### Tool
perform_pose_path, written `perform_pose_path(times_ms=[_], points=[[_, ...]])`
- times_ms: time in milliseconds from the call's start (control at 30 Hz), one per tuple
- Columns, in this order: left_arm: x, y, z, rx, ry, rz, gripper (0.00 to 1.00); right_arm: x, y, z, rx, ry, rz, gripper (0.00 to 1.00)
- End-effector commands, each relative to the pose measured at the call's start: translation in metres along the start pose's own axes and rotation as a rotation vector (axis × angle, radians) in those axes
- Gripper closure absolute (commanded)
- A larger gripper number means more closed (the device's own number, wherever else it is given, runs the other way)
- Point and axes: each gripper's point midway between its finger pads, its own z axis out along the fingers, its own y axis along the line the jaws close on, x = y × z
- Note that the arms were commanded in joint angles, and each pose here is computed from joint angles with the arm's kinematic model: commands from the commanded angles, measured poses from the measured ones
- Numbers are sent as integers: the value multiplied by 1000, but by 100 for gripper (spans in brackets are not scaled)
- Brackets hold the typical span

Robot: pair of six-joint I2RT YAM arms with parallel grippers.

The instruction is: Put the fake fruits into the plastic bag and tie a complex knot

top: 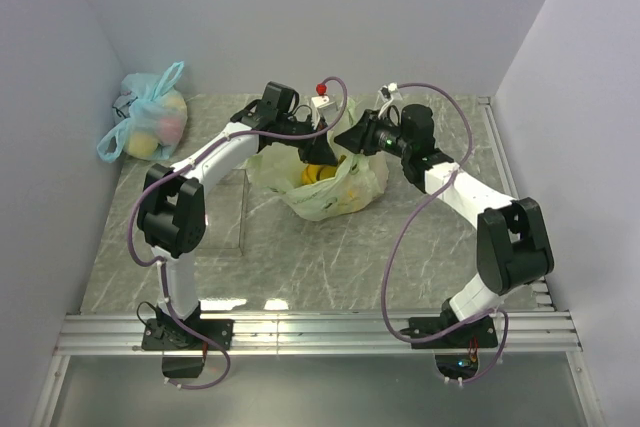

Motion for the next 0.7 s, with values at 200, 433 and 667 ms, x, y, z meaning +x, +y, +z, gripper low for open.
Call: perform_pose_path(times_ms=[200,433,667], points=[[-22,-24,-10,67,-48,52,86,-37,12,15,-70,-92,68,55],[-23,-22,-8,64,-38,67,84,-27,2,24,-58,-69,119,49],[-29,-24,-11,57,-58,76,82,-23,-10,28,25,-44,84,38]])
